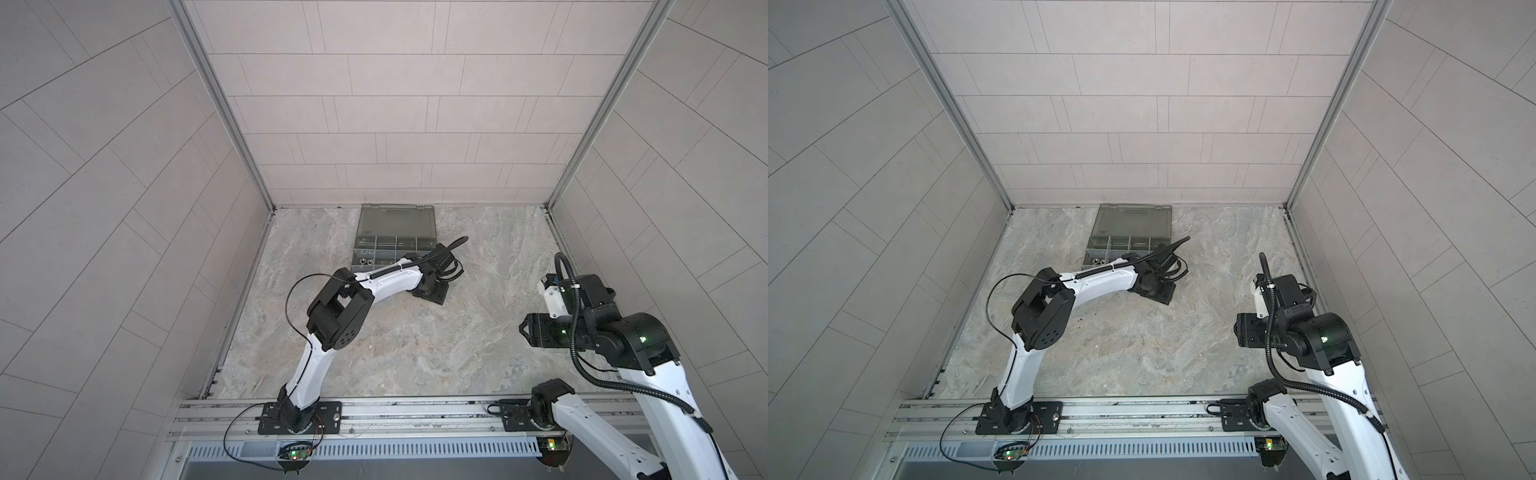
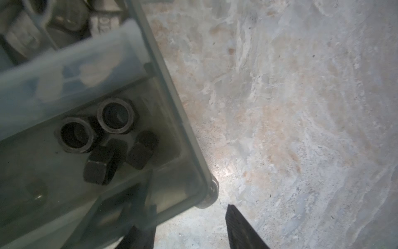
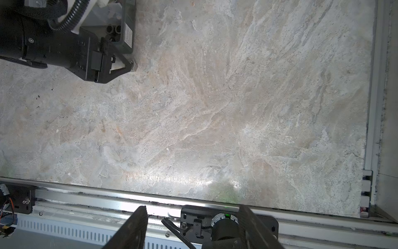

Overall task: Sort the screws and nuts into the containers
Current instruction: 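Lower the left gripper around the silver hex nut and close it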

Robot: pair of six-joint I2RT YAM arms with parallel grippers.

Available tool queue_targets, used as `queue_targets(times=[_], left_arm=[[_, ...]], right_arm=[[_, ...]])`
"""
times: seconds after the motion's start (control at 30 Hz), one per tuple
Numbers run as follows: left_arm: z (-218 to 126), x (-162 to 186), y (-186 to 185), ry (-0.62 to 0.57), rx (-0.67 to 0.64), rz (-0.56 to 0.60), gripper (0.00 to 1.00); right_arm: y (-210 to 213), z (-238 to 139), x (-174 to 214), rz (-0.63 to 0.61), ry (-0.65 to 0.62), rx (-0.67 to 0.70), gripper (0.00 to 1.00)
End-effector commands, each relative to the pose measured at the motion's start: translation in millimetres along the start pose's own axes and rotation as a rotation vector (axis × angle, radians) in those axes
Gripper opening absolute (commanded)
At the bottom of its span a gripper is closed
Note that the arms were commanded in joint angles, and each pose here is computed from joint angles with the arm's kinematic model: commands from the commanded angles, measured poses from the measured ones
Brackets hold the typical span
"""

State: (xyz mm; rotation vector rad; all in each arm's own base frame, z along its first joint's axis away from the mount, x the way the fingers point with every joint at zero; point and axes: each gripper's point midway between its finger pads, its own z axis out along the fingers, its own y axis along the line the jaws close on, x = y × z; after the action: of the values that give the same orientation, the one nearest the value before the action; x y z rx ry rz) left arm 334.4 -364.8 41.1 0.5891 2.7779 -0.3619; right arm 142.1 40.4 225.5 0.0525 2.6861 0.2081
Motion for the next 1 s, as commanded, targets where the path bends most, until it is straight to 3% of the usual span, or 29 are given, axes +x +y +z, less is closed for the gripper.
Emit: queue_targets(times=[0.0,0.63,0.8,0.97], left_arm=[[4.3,-2.7,0.5,0.006,-0.030,0.006,0.58],[20.3,-4.1,0.3,0.042,-0.047,0.024,0.54],[22.1,-0.3,0.3,0.063,-0.046,0.025,0.36],[25.7,7.9,-1.1,0.093,-0.037,0.029,0.35]], right_arm=[[0.0,5.2,-0.6,-0.001,0.014,0.004,0.68],[-2.6,10.7,-3.4,-0.022,0.037,0.024,0.68],[-5.7,8.9,-1.6,-0.024,0.039,0.037,0.68],[-7.8,6.6,-1.6,-0.024,0.036,0.047,0.69]])
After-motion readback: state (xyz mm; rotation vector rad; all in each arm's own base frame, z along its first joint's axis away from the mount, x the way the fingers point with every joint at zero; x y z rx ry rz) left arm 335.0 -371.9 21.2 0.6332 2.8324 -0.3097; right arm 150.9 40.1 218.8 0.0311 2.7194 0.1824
